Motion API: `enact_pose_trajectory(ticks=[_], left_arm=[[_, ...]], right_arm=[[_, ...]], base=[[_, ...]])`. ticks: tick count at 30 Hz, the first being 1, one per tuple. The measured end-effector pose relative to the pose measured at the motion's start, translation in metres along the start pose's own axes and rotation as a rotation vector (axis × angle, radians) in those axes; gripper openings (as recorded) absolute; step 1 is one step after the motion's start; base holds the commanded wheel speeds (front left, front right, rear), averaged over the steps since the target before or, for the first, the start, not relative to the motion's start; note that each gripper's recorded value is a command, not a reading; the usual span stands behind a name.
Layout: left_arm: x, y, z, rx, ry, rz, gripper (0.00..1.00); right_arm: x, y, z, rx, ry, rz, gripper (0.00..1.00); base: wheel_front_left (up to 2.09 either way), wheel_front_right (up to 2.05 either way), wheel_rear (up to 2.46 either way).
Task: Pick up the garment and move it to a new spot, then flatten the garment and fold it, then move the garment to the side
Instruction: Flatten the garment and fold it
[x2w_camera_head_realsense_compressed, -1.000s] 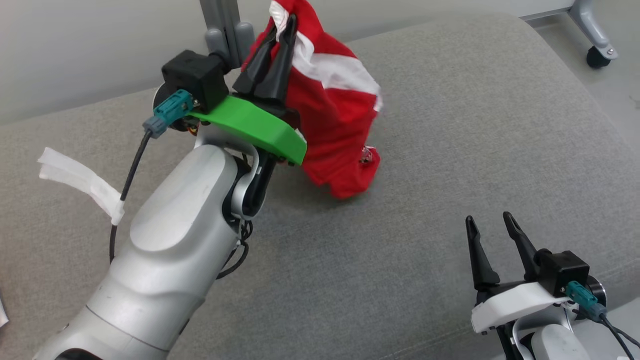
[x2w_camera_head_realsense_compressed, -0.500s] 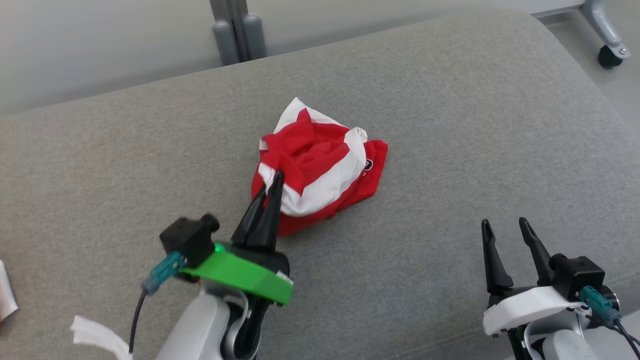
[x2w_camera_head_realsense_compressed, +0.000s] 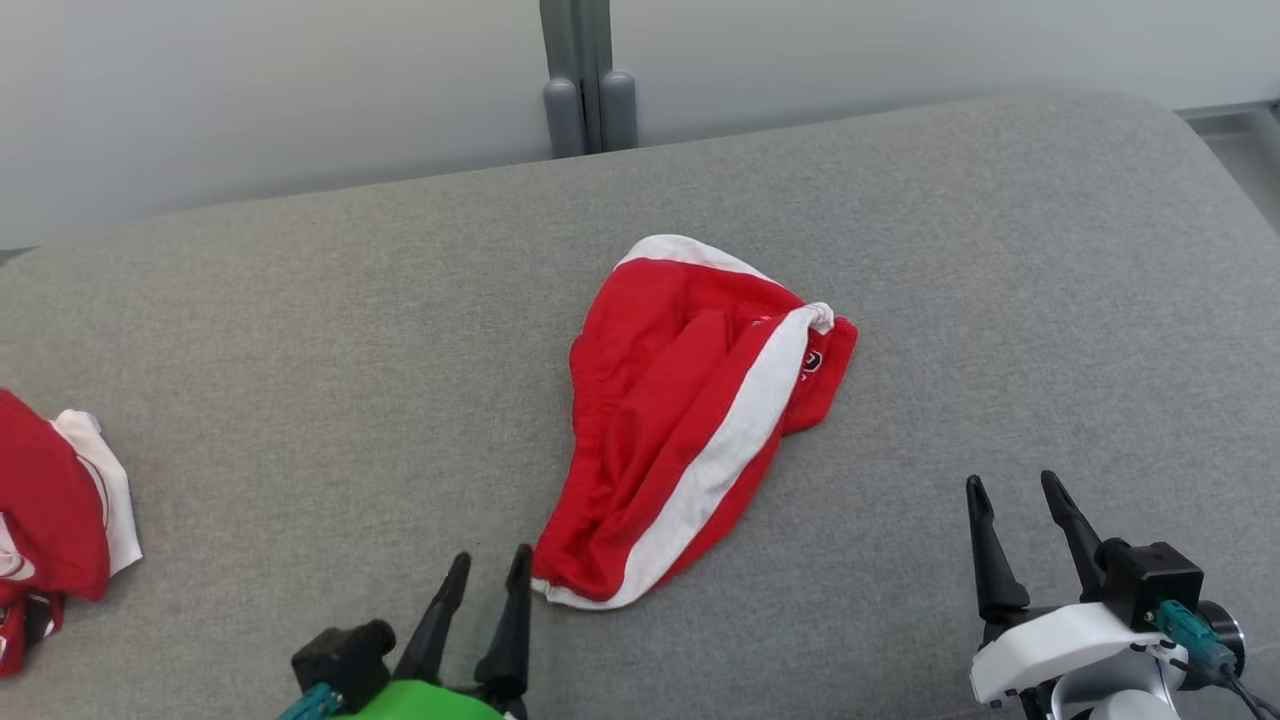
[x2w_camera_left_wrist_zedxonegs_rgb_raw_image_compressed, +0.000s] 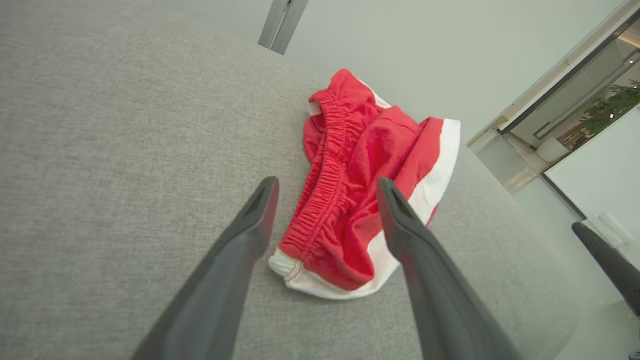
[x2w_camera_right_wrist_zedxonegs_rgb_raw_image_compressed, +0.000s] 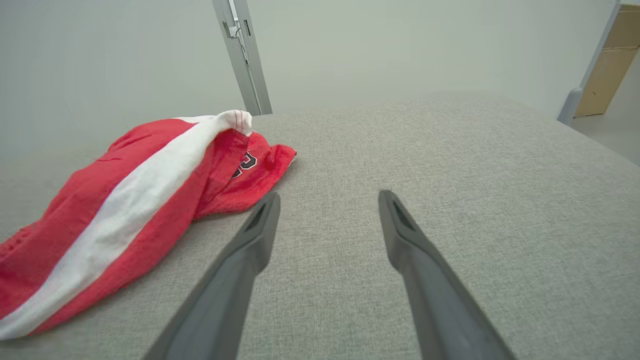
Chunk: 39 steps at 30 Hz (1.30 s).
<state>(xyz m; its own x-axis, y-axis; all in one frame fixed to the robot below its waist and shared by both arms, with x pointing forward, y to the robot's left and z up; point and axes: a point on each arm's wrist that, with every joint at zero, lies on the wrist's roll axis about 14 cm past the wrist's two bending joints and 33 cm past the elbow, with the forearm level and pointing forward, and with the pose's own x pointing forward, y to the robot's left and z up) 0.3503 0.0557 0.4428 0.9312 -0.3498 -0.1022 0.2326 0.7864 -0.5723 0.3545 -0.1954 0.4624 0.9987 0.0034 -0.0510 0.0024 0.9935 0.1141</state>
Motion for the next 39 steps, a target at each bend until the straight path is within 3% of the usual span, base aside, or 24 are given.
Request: enact_pose_trajectory(ticks=[6,19,27,29,39], left_arm=[[-0.023,0.044,0.011,0.029,-0.039,0.145,1.00],[-0.041,0.021,0.072,0.270,-0.218,0.072,1.00],[-0.068,0.037,0.063,0.291,-0.200,0.144,1.00],[-0.074,0.047,0.066,0.338,-0.200,0.178,1.00],[-0.085,0.046,0.066,0.393,-0.202,0.184,1.00]], right_arm=[[-0.003,0.005,0.005,-0.007,-0.016,0.016,1.00],[-0.017,-0.001,0.014,-0.032,-0.048,0.001,1.00],[-0.018,0.008,0.028,-0.062,-0.092,0.033,1.00],[-0.019,0.008,0.028,-0.065,-0.093,0.036,1.00],[-0.019,0.015,0.023,-0.051,-0.079,0.056,1.00]], base=[[0.00,0.00,0.00],[0.00,0.00,0.00],[0.00,0.00,0.00],[0.00,0.00,0.00],[0.00,0.00,0.00]])
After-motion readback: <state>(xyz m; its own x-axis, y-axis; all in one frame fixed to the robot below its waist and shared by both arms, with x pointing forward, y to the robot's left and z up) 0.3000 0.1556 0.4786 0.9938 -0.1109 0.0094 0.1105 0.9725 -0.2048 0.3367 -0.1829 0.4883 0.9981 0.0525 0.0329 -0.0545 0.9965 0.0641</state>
